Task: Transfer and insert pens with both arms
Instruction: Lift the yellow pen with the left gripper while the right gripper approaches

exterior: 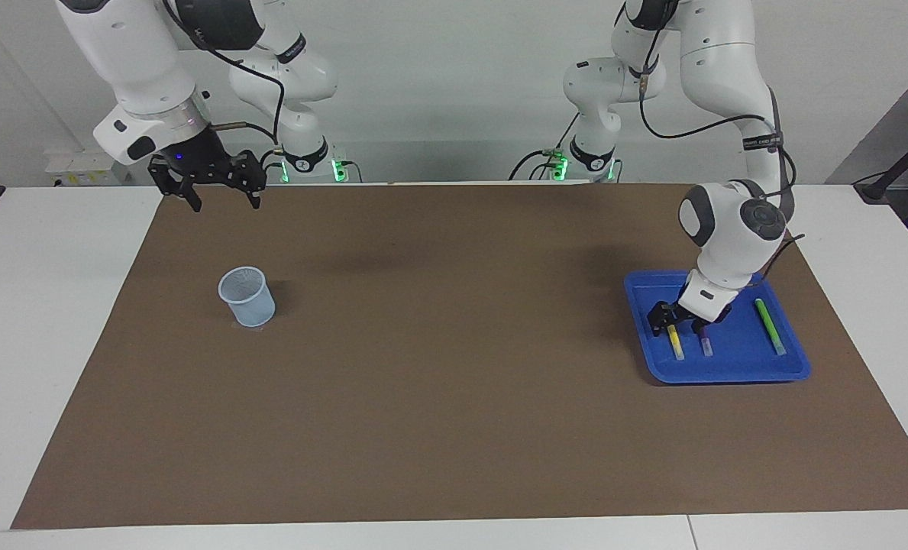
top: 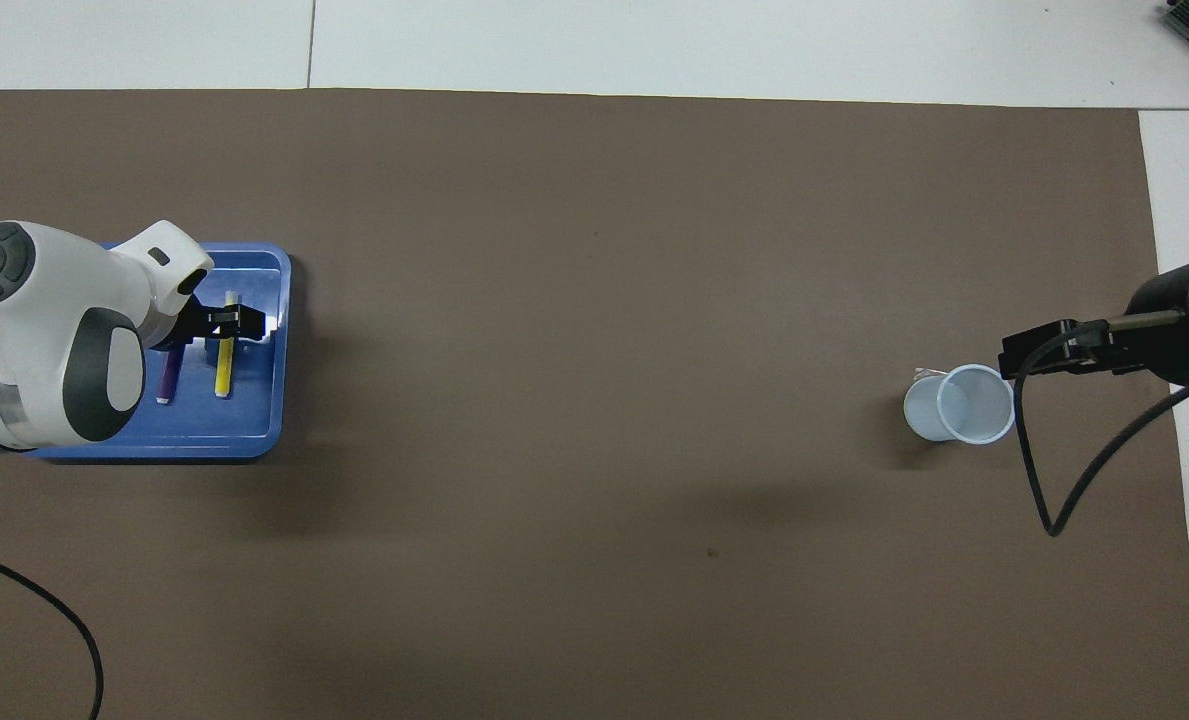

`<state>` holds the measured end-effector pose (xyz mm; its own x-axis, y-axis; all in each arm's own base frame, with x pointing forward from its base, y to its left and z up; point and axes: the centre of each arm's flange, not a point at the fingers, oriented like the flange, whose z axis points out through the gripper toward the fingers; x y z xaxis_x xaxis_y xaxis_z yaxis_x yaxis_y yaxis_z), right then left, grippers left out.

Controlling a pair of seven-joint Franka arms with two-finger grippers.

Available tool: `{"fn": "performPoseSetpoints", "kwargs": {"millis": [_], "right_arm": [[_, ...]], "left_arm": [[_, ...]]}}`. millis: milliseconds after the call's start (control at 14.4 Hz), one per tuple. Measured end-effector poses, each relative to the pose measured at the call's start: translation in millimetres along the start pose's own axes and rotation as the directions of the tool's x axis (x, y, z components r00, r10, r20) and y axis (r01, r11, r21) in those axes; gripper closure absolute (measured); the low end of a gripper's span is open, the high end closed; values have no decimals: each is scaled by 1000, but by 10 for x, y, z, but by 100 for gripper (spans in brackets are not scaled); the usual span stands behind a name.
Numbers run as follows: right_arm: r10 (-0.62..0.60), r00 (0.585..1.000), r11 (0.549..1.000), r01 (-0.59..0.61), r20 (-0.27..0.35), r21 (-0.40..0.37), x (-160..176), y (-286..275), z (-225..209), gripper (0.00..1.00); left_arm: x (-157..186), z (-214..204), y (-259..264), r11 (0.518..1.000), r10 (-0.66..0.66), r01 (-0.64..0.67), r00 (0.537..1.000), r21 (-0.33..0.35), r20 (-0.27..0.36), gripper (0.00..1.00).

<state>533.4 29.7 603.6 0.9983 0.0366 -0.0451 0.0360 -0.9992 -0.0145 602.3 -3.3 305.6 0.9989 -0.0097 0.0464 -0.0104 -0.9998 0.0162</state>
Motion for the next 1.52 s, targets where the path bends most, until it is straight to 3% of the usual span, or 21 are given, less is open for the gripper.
{"fn": "performPoseSetpoints", "kwargs": {"millis": [208, 277, 346, 485, 693, 762, 1108, 1524], "right_arm": [[-11, 1000, 1000, 11, -7, 0, -28, -56, 117, 0], [-10, 1000, 1000, 10, -18, 0, -31, -54, 140, 0], [-7, 1000, 1000, 7, -26, 5, -29, -58, 157, 0], [25, 999, 998, -23, -39, 55, -17, -105, 169, 0], [145, 988, 979, -137, -45, 153, 13, -195, 193, 0], [189, 981, 966, -179, -38, 186, 21, -244, 199, 0], [314, 949, 898, -309, 35, 314, 13, -458, 207, 0], [418, 905, 829, -418, 84, 373, -21, -1057, 277, 0]], "left_arm": [[7, 62, -1, 1000, 0, 0, 1000, 0, -1, 10], [8, 72, -1, 1000, 1, -1, 1000, 0, -2, 19], [10, 78, -1, 1000, 1, -1, 1000, -1, -2, 19], [14, 72, 2, 1000, 2, -2, 1000, -1, -5, 37], [25, 37, 22, 1000, 5, -5, 1000, -2, -12, 77], [25, 36, 25, 1000, 5, -5, 1000, -2, -12, 83], [27, 30, 19, 1000, 4, -4, 1000, -2, -4, 83], [150, -355, 13, 1000, -10, 11, 995, -12, 96, 83]]}}
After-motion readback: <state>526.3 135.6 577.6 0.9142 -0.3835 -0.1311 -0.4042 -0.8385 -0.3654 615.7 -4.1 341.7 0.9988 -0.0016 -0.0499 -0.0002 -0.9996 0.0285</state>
